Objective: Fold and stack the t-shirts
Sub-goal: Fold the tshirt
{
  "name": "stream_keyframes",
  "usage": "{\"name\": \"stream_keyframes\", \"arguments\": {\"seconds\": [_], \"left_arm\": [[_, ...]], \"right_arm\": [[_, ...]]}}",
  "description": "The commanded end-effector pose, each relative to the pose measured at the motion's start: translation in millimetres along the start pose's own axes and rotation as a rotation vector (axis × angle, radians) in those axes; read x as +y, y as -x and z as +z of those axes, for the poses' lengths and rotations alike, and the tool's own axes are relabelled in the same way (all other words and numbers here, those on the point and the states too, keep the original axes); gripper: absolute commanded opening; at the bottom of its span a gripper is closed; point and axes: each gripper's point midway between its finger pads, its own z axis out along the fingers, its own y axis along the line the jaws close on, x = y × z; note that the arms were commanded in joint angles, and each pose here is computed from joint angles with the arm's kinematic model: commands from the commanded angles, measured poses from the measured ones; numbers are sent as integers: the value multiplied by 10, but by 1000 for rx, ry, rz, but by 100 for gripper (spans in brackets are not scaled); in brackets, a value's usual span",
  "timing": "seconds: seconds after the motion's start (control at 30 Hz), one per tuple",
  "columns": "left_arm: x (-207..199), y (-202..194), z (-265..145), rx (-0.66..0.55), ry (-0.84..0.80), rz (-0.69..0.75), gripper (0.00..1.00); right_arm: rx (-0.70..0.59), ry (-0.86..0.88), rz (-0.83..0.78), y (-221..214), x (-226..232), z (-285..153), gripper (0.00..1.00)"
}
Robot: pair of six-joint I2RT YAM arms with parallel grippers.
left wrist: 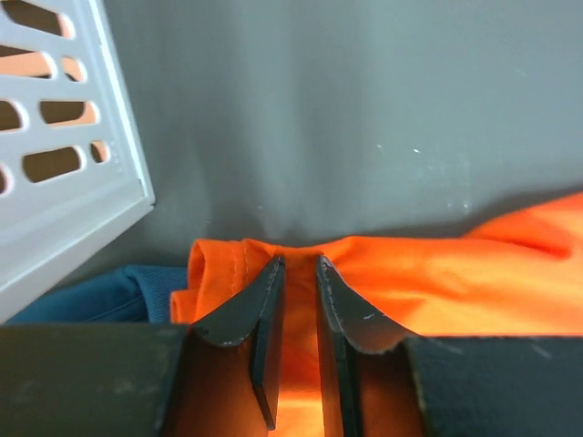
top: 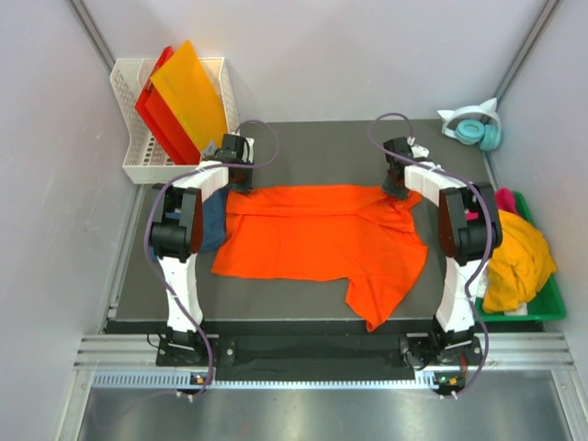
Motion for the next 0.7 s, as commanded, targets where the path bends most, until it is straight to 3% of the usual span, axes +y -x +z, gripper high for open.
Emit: {"name": "stream_keyframes", "arguments": {"seconds": [0.0, 0.2, 0.43, 0.53, 0.67], "left_arm": [[236, -62, 69, 29, 105, -22, 25], [310, -42, 101, 24, 135, -35, 25], [272, -12, 88, 21, 115, -40, 24], [148, 235, -129, -55, 46, -33, 25], [-9, 675, -595, -202, -35, -34, 28]], "right_arm": [[-16, -122, 96, 83, -443, -68, 29], [-1, -152, 146, 54, -699, 4, 33], [-12, -83, 59, 175, -548, 80, 34], [-124, 61, 27, 506, -243, -176, 41], [-275, 194, 19, 993, 74, -832, 52]]}}
